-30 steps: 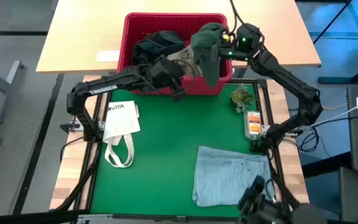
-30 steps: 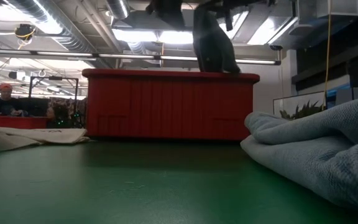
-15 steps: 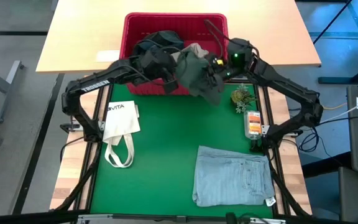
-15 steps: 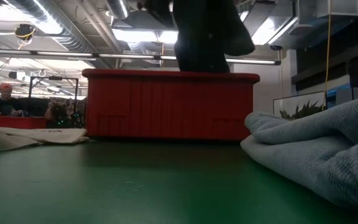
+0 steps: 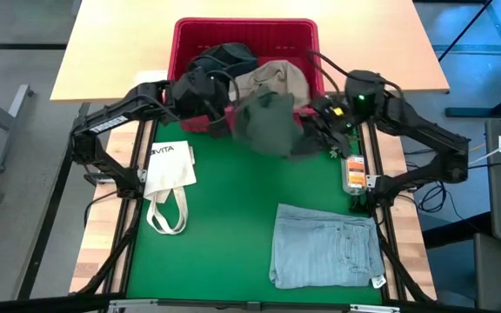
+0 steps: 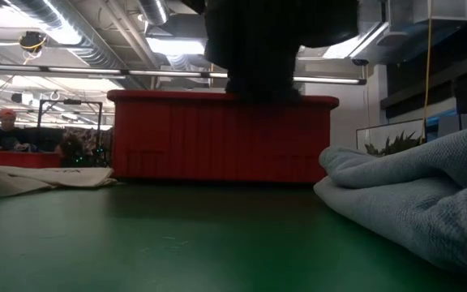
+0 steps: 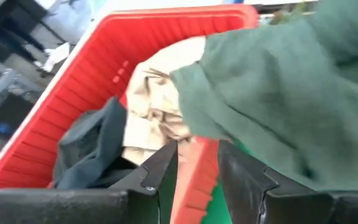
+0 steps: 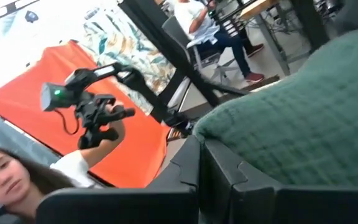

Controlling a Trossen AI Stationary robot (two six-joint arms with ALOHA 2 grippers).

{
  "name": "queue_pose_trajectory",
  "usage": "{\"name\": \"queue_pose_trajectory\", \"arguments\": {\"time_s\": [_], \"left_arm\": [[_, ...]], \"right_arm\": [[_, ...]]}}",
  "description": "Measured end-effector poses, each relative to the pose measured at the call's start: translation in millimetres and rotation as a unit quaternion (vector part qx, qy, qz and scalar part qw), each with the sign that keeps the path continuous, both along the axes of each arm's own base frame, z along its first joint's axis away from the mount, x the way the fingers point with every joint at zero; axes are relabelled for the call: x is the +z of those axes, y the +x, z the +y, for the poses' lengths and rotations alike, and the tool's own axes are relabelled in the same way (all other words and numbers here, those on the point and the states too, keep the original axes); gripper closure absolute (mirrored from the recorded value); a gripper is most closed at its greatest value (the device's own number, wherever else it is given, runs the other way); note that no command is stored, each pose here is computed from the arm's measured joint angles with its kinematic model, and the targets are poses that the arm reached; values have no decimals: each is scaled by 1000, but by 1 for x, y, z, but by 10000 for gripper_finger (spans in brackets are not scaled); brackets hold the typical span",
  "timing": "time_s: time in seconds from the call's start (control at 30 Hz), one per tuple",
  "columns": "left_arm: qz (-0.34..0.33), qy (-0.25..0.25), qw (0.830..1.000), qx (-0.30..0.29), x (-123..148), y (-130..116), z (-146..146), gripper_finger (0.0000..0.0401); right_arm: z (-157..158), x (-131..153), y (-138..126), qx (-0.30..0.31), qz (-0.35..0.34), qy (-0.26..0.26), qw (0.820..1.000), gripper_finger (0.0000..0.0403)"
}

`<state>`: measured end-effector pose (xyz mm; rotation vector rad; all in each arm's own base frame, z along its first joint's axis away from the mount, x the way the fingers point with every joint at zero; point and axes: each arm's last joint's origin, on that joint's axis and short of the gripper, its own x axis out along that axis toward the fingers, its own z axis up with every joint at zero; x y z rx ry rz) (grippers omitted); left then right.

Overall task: Fold Laundry from Bin
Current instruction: Remove the green shirt from the red bin

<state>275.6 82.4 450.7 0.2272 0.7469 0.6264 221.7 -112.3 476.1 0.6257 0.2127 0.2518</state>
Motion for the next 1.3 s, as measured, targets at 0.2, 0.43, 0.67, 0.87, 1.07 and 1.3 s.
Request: {"name": "queue_pose_trajectory", "arguments": {"time_s": [0.2, 0.43, 0.67, 0.87, 1.07, 1.3], "left_arm": [[-3, -49, 996, -70, -2, 3, -15, 291], [-51, -176, 974, -132, -3, 8, -37, 291], [-93, -313, 943, -62, -6, 9, -60, 291], [-74, -360, 930, 14, -30, 13, -76, 291], [-57, -347, 935, 52, -68, 25, -79, 291], [-84, -363, 927, 42, -103, 41, -71, 291]], "right_arm": [[30, 1, -14, -10, 30, -31, 999, 393], [44, -10, -18, -70, 102, -82, 989, 393], [43, -16, -18, -84, 132, -94, 983, 393], [43, -16, -18, -85, 132, -97, 983, 393], [43, -16, -18, -83, 130, -107, 982, 393], [43, -16, -18, -83, 130, -107, 982, 393]]}}
